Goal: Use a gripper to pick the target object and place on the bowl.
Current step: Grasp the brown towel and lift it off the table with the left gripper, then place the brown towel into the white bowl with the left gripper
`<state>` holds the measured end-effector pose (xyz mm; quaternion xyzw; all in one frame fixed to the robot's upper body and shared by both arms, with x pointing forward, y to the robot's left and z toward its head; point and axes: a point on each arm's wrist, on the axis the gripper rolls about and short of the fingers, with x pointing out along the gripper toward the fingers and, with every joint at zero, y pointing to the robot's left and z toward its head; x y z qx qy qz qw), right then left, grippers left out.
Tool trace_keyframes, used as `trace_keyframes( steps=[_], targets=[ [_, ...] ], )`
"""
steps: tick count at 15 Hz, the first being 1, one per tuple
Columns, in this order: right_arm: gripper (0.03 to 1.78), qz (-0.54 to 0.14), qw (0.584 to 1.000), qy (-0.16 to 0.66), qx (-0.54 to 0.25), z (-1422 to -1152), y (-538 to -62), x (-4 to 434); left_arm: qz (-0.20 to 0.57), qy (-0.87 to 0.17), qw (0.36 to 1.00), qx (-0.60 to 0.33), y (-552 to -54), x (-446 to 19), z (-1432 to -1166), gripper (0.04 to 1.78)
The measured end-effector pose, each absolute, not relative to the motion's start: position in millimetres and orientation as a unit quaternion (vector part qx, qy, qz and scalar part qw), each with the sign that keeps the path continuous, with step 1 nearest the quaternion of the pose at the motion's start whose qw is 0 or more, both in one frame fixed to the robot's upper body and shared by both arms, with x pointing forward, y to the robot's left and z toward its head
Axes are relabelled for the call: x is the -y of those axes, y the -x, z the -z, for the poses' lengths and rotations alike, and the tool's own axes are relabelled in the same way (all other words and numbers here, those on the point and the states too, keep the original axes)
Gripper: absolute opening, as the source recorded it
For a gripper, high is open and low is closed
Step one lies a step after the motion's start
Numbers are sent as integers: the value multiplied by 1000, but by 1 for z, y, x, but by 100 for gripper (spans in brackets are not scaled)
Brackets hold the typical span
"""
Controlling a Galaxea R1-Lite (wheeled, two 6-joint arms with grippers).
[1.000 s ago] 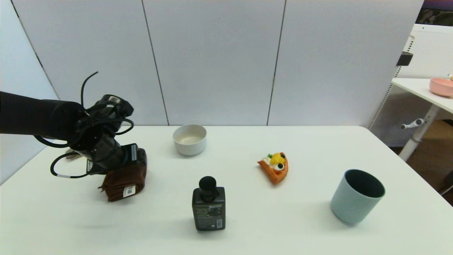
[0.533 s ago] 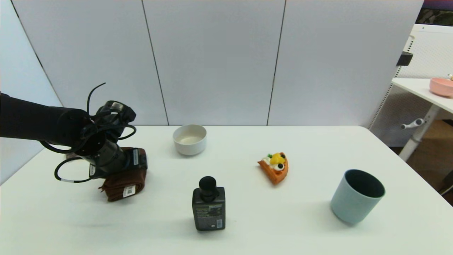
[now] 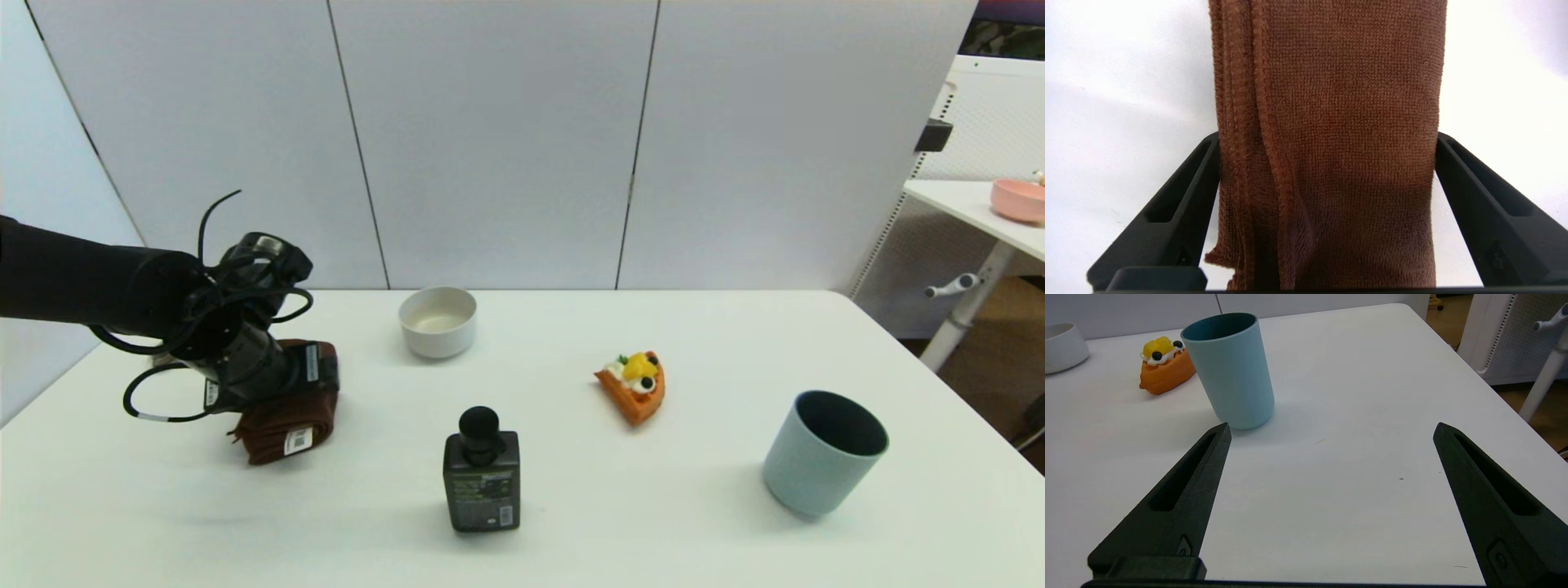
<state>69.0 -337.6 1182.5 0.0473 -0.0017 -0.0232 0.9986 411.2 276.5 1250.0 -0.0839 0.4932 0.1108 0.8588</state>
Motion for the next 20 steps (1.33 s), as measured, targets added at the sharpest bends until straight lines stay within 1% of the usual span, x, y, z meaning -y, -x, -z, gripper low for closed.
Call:
trace_keyframes(
  steps=[4,5,7,8,10,12,13,14,16,20],
  targets=[
    [171,23,999,-47,2,-1183,-69,338,-109,82,857,-496,-410,-276,-1249,171],
    [171,24,999,-47,2,-1182,-69,338,-109,81,857,-497,-410,-276,-1248,166],
    [171,23,999,-47,2,-1182,-69,338,-109,80,856,-499,-410,-276,-1246,131],
    [171,24,999,-47,2,-1182,-69,338,-109,80,856,-499,-410,-276,-1246,116],
    [171,24,999,-47,2,-1182,-69,338,-109,80,856,-499,-410,-276,-1246,93],
    [171,23,999,-47,2,-1182,-69,338,-108,80,858,-496,-410,-276,-1247,76],
    [171,23,999,-47,2,-1182,-69,338,-107,80,861,-491,-410,-276,-1251,48],
    [171,23,999,-47,2,-1182,-69,338,-104,81,865,-485,-409,-275,-1257,40],
    [171,23,999,-47,2,-1182,-69,338,-88,82,880,-460,-406,-269,-1275,40],
    [171,23,999,-47,2,-1182,-69,338,-29,59,917,-393,-392,-251,-1322,40]
  ],
)
